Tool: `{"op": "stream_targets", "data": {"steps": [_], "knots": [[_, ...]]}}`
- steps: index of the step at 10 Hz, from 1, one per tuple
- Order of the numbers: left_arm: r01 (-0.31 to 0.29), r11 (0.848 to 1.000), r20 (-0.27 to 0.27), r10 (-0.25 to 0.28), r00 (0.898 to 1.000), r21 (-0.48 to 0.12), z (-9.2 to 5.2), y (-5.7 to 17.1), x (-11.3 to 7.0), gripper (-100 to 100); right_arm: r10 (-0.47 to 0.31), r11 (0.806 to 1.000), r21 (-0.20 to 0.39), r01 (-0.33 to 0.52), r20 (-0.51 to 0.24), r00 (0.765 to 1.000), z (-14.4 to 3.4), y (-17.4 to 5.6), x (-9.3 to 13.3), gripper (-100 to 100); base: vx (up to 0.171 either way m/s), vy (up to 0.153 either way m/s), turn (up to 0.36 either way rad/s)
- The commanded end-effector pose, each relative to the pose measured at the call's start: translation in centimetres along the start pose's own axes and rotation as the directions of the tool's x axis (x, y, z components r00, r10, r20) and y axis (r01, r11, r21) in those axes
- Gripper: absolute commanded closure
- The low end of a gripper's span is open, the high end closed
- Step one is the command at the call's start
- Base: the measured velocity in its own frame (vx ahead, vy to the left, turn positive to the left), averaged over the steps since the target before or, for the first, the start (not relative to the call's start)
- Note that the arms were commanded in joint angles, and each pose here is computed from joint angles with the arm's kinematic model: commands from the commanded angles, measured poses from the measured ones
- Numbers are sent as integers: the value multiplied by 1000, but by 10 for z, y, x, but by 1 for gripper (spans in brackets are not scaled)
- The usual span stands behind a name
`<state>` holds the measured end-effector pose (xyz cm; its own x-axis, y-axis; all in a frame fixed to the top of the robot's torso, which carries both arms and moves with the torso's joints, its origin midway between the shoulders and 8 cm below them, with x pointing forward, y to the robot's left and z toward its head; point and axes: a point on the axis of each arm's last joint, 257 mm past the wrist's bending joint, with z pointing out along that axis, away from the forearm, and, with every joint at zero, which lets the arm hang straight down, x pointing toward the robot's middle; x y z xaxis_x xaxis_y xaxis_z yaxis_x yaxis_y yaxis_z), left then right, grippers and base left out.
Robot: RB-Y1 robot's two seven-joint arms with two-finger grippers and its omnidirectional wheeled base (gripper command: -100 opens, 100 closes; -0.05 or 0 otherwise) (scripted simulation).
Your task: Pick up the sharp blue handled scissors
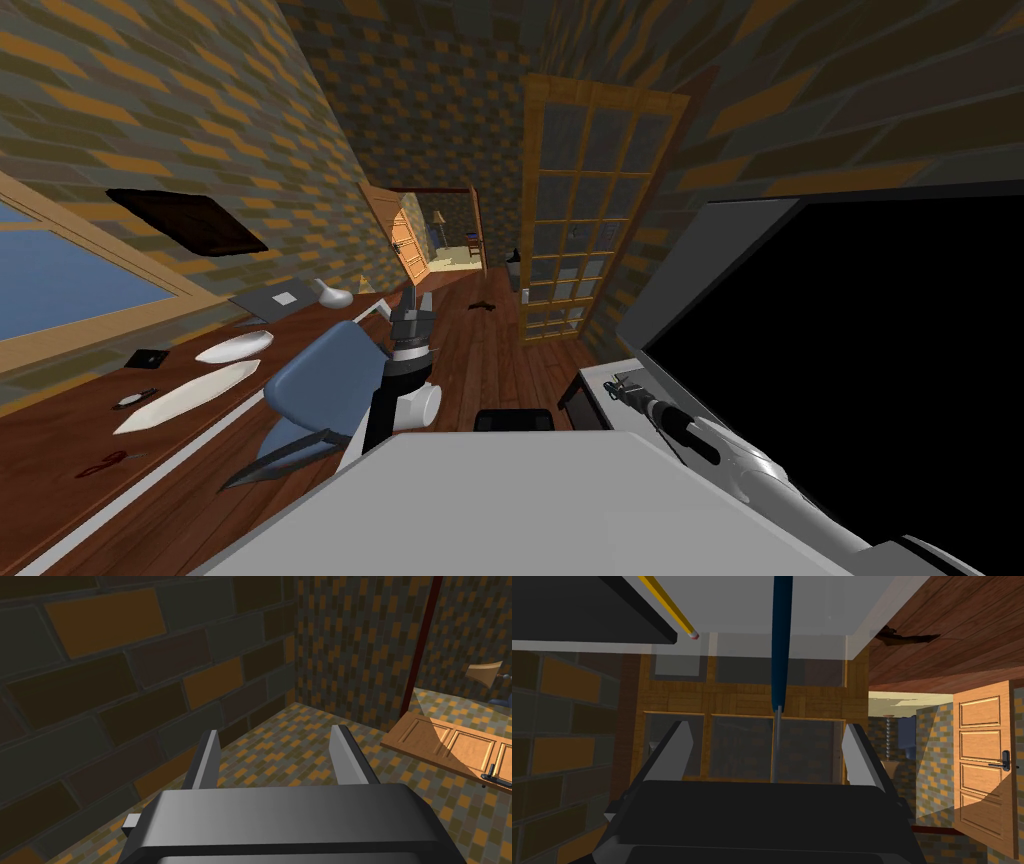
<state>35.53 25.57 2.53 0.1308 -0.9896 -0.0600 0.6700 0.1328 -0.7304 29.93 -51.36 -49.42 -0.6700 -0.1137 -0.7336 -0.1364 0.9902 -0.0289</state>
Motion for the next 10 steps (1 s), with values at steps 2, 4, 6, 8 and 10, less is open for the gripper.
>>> {"op": "stream_targets", "data": {"steps": [2, 4, 6, 8, 10], "knots": [[0, 1000, 0, 0, 1000, 0, 0, 0, 0, 0, -9, 1000, -18, 9, -2, 1000, -5, 0, 10, -100, 66, 35, -76], [0, 1000, 0, 0, 1000, 0, 0, 0, 0, 0, -13, 999, -36, 13, -2, 1000, -9, 3, 16, -100, 73, 43, -80], [0, 1000, 0, 0, 1000, 0, 0, 0, 0, 0, -11, 999, -30, 11, -2, 1000, -6, 2, 13, 100, 22, 16, -13], [0, 1000, 0, 0, 1000, 0, 0, 0, 0, 0, -10, 999, -30, 10, 0, 1000, -6, 2, 13, 100, 0, 0, 0], [0, 1000, 0, 0, 1000, 0, 0, 0, 0, 0, -9, 999, -32, 9, 0, 1000, -6, 3, 13, 100, 0, 0, 0]]}}
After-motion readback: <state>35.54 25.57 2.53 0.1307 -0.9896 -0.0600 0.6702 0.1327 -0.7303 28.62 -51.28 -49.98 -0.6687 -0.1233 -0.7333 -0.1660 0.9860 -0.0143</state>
